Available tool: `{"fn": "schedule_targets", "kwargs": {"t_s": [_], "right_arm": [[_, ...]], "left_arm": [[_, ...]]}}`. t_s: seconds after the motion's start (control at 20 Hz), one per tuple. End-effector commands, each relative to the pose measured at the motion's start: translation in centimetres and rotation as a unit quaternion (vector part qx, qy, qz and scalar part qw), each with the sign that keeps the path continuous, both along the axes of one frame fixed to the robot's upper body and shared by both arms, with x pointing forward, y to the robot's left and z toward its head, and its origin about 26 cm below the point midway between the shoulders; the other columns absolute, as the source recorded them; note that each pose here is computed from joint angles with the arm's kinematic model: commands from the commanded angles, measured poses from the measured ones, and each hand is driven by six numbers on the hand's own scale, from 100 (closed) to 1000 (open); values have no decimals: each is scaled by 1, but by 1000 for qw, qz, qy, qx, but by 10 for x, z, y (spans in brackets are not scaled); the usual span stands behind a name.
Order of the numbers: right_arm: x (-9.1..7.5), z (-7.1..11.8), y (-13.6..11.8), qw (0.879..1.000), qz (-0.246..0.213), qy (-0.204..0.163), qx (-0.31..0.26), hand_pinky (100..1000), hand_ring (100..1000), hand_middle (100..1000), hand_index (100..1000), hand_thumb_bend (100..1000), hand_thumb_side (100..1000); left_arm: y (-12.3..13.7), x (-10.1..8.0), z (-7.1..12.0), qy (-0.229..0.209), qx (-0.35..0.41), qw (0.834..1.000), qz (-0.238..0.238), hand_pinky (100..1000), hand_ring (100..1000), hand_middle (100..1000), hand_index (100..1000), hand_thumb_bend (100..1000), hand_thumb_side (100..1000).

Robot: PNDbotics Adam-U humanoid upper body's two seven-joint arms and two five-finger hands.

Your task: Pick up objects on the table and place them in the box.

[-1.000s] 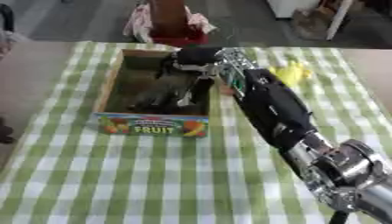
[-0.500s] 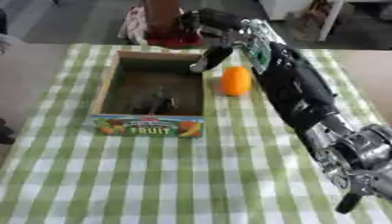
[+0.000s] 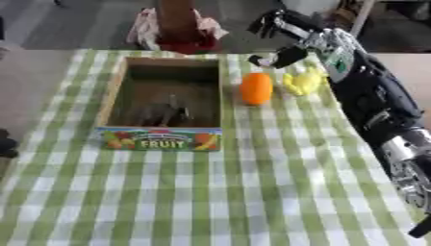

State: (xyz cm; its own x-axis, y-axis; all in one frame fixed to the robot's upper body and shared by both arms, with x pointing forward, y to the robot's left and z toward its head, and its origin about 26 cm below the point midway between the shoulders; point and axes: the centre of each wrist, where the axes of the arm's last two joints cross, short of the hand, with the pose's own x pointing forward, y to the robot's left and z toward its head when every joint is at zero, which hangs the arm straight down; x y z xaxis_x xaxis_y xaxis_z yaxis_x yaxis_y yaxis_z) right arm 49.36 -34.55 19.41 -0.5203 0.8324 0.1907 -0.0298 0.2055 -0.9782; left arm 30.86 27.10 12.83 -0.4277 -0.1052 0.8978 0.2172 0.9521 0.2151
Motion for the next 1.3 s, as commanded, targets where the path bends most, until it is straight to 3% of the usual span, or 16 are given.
{"fn": "schedule_targets", "kwargs": {"t_s": [0.05, 0.5, 0.7, 0.95, 1.1, 1.3], "right_arm": [[-2, 2, -14, 999, -34, 17, -11, 653, 696, 729, 837, 373, 449], [0, -23, 2, 995, -14, 75, -71, 667, 719, 749, 843, 411, 492], [1, -27, 9, 992, -4, 83, -99, 657, 693, 721, 825, 414, 438], [1, -30, 12, 992, -4, 67, -108, 573, 551, 587, 716, 285, 163], [0, -32, 12, 993, -6, 50, -107, 520, 476, 501, 631, 100, 148], [0, -26, 12, 997, 2, 9, -81, 457, 407, 427, 543, 100, 128]], "left_arm": [[6, 0, 9, -14, 9, 1000, 5, 571, 587, 557, 735, 100, 842], [5, -1, 8, -14, 8, 1000, 4, 570, 587, 557, 735, 100, 841], [5, -1, 8, -14, 7, 1000, 4, 570, 587, 557, 735, 100, 841], [5, -1, 8, -13, 7, 1000, 5, 570, 588, 557, 735, 100, 842], [5, -1, 7, -12, 7, 1000, 5, 570, 589, 557, 734, 100, 842], [6, -1, 6, -11, 7, 1000, 8, 570, 589, 557, 734, 100, 843]]}}
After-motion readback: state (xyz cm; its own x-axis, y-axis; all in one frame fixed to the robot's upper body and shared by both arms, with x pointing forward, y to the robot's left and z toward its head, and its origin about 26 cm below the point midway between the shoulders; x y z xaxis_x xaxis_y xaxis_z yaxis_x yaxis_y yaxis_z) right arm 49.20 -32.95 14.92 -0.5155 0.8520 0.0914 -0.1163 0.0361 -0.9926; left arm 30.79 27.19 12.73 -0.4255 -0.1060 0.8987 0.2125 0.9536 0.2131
